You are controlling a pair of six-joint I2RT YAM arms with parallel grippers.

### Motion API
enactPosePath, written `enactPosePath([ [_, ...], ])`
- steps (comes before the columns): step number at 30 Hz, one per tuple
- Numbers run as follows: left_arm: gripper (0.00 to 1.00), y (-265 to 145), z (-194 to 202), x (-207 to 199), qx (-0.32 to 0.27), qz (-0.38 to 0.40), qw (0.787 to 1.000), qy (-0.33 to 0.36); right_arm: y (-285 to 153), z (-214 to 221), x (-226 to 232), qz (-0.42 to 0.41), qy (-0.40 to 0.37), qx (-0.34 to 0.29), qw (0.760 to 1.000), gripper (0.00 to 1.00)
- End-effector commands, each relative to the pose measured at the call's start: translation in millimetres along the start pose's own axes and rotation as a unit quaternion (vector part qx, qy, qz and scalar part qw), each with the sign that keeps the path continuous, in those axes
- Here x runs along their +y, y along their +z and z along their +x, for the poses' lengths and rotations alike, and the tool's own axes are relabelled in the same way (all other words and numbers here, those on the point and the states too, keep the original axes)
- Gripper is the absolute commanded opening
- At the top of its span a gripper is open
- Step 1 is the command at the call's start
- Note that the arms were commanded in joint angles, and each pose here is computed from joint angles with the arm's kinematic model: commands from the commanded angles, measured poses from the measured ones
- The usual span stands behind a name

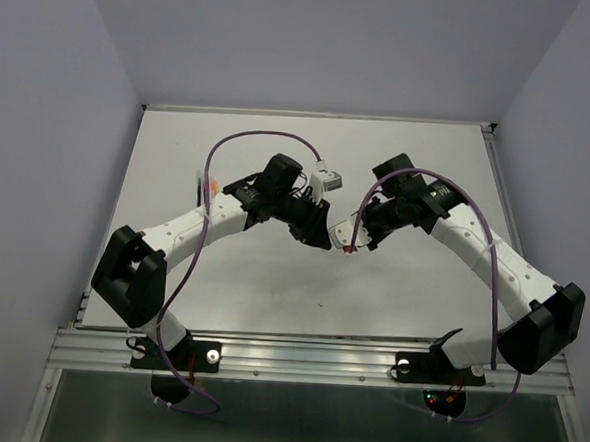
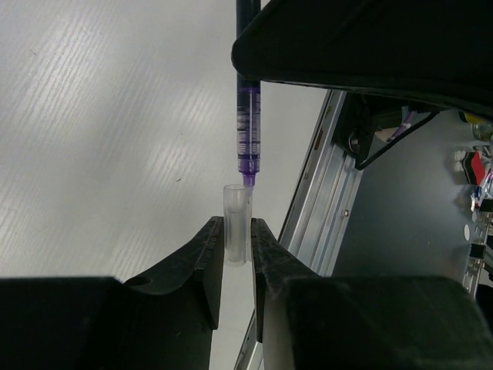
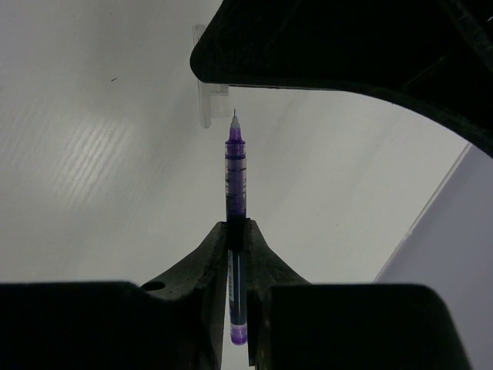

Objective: Insert the pens into the pen caps

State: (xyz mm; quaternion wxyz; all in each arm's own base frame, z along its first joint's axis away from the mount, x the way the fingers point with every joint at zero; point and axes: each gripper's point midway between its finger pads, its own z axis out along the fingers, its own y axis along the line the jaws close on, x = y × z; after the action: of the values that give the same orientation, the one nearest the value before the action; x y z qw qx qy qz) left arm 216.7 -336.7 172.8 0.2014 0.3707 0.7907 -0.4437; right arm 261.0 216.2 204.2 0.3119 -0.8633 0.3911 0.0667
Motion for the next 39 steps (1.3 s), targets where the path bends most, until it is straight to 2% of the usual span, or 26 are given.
enactPosePath([
  [1,0.00,-11,-22,-20,-0.028,0.018,0.999,0.029,0,7,-16,0.024,0.011,0.029,0.999,0.01],
  [16,0.00,-10,-25,-16,-0.022,0.009,0.999,0.032,-1,17,-8,0.009,0.012,0.053,0.998,0.01],
  [30,0.00,-8,-25,-14,-0.017,0.008,0.999,0.032,-6,9,-11,0.013,0.013,0.040,0.999,0.01],
  [39,0.00,-6,-23,-11,-0.007,0.005,1.000,0.030,-14,14,-13,0.021,0.021,0.062,0.998,0.01],
])
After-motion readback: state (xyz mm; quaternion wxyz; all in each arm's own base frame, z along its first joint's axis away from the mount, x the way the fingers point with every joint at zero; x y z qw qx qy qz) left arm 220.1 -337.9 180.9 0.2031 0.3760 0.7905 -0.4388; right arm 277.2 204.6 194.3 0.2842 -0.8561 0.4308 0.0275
